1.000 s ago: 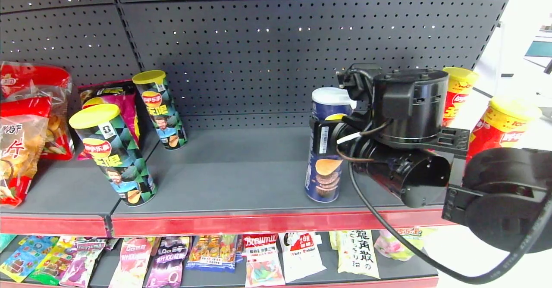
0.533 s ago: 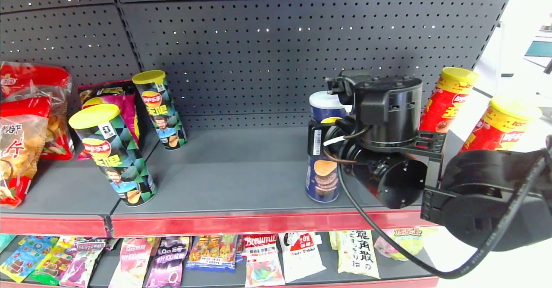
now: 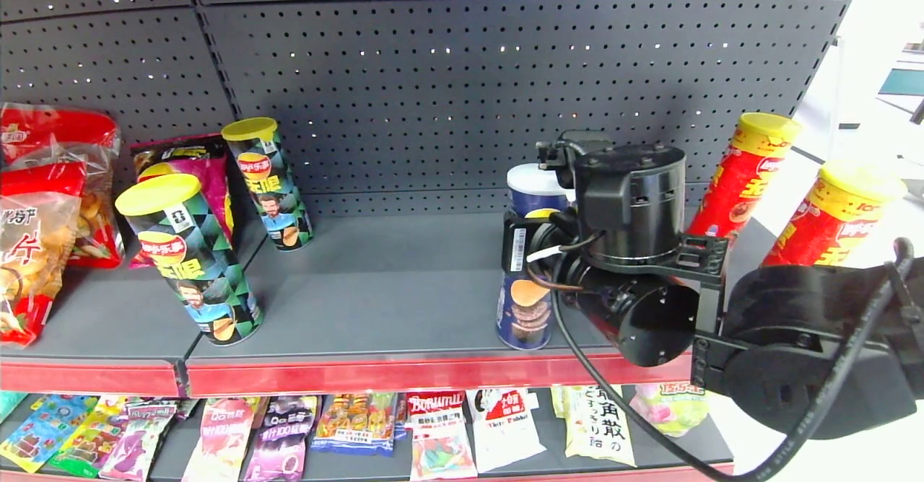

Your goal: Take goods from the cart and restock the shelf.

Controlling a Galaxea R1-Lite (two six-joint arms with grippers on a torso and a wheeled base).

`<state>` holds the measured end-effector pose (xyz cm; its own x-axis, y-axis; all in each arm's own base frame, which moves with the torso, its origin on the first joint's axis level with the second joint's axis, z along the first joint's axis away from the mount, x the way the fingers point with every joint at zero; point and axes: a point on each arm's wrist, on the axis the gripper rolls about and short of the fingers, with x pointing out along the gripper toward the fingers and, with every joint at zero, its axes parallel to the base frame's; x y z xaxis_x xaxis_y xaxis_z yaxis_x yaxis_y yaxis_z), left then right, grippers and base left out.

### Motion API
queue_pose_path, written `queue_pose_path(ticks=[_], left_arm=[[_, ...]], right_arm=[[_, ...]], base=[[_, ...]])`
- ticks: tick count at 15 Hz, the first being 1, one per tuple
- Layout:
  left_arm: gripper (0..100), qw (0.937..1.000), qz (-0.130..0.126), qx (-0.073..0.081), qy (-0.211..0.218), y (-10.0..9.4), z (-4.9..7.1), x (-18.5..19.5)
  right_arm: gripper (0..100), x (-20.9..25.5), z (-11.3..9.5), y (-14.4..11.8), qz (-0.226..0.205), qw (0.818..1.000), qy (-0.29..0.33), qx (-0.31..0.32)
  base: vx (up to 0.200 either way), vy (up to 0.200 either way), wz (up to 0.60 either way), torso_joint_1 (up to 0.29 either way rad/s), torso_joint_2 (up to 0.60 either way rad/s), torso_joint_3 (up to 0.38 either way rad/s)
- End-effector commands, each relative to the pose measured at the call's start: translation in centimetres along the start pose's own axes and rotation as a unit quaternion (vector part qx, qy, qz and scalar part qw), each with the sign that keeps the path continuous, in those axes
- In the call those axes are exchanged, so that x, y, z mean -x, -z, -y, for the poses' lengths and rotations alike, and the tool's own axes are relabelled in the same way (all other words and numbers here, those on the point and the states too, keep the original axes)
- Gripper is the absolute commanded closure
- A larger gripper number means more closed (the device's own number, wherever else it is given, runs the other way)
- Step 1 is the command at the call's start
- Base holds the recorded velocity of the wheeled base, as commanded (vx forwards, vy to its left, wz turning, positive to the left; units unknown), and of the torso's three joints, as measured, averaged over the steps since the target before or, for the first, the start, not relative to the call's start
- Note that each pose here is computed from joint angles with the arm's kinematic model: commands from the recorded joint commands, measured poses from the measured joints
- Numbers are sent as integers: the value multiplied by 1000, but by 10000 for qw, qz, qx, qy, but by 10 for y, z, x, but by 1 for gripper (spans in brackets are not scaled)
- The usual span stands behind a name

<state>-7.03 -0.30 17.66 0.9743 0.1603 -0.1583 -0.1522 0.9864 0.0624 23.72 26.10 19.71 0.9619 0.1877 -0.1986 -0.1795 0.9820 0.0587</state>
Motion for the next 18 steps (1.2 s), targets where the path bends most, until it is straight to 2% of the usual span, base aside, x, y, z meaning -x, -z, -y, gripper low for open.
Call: queue_pose_path(ticks=[1,5,10,14,18], left_arm=[[100,10000,15,0,-4,0,0,0],[100,10000,15,0,-4,0,0,0],[100,10000,15,0,-4,0,0,0],[100,10000,8,-1,-4,1,0,0],[100,10000,0,-1,-3,1,0,0]], right_arm=[[100,-4,-3,3,45,10000,-33,-30],[100,-11,-6,4,265,9996,-16,-77],[100,-11,3,12,139,9998,88,136],[100,-10,2,13,169,9995,231,155],[100,-2,-3,12,182,9994,117,255]], base=[[0,0,0,0,0,0],[0,0,0,0,0,0],[0,0,0,0,0,0],[0,0,0,0,0,0],[0,0,0,0,0,0]])
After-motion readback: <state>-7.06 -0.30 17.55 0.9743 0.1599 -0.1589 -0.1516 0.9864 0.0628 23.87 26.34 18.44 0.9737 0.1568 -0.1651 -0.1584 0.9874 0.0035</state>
